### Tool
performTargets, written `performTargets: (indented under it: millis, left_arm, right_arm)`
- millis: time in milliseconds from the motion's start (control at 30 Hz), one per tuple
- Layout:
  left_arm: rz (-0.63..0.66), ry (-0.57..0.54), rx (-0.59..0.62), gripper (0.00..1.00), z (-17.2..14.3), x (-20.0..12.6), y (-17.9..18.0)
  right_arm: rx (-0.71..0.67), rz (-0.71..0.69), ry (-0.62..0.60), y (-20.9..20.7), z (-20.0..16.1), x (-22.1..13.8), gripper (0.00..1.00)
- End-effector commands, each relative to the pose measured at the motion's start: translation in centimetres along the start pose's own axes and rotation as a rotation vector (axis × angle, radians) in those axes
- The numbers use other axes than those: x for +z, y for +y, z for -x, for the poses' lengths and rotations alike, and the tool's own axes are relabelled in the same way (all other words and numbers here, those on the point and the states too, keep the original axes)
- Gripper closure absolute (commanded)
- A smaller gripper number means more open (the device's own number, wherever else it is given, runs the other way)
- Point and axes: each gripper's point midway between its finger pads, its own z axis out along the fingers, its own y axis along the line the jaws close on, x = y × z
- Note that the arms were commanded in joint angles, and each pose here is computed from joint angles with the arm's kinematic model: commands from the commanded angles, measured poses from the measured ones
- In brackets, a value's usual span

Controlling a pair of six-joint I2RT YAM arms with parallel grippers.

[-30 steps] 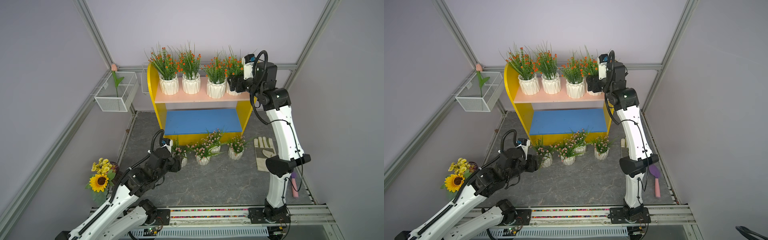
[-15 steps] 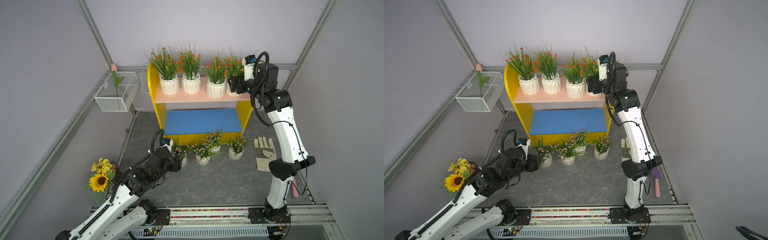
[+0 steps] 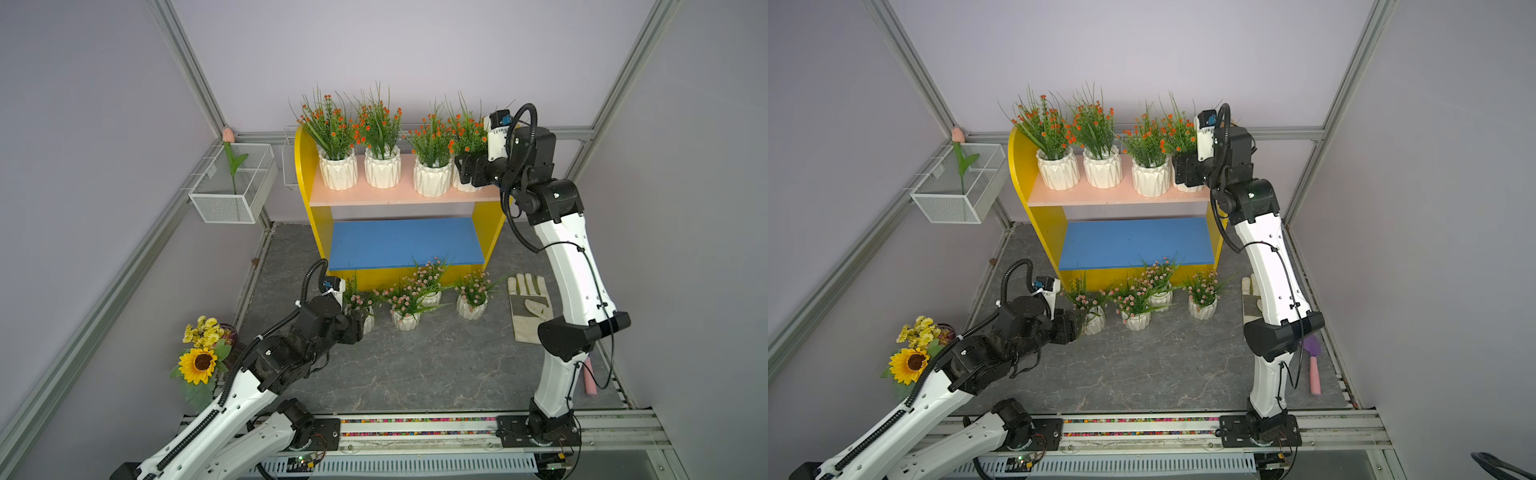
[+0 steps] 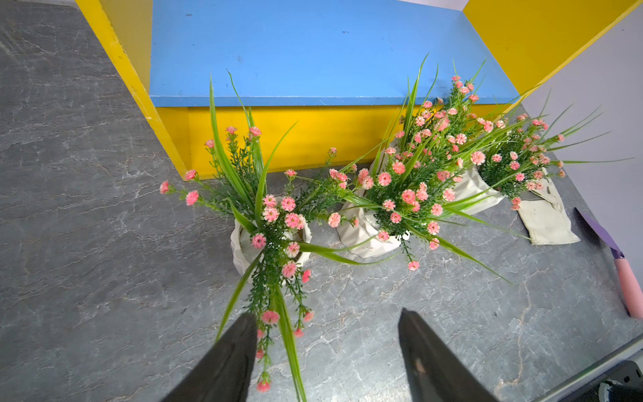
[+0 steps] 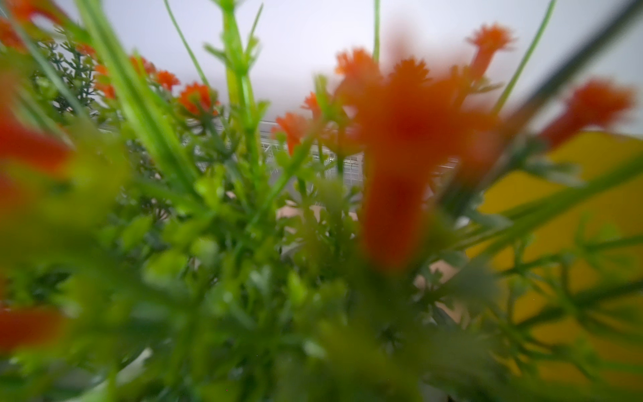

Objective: Place the baby's breath potted plants on the rack by color
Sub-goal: Place the baby's breath potted plant on the rack.

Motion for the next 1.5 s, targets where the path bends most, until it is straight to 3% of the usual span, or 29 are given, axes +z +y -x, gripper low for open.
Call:
performTargets:
  millis: [0, 267, 500, 767, 1000, 1067, 1167, 1467]
  left_arm:
    - [0.016, -0.007, 0.001, 0.32, -0.2, 0.0, 0.5]
    - [0.009, -0.017, 0.002, 0.31, 0.2, -0.2, 0.3]
    - [0.007, -0.013, 0.005, 0.31, 0.2, -0.2, 0.2]
    - [0.017, -0.007, 0.011, 0.3, 0.0, -0.2, 0.5]
    - [0.009, -0.014, 0.008, 0.29, 0.0, 0.1, 0.3]
    - [0.011, -0.014, 0.009, 0.29, 0.0, 0.1, 0.3]
    - [0.01, -0.011, 0.009, 0.29, 0.0, 0.2, 0.3]
    - [0.003, -0.003, 0.006, 0.29, 0.1, 0.6, -0.1]
  right_arm:
    - [-0.008, -0.008, -0.137, 0.2, 4.1, -1.9, 0.12]
    - [-0.011, -0.035, -0.188, -0.4, 5.6, -3.0, 0.12]
    - [-0.009, -0.039, -0.171, -0.5, 4.8, -2.0, 0.12]
    - [-0.014, -0.048, -0.13, -0.6, 3.2, -0.2, 0.12]
    - [-0.002, -0.061, -0.061, -1.0, -0.4, 1.6, 0.12]
    - [0.001, -0.06, -0.057, -1.0, -1.3, 1.7, 0.11]
    - [0.004, -0.06, -0.051, -1.1, -2.4, 1.6, 0.02]
    - [0.005, -0.049, -0.044, -1.1, -4.0, 0.8, 0.02]
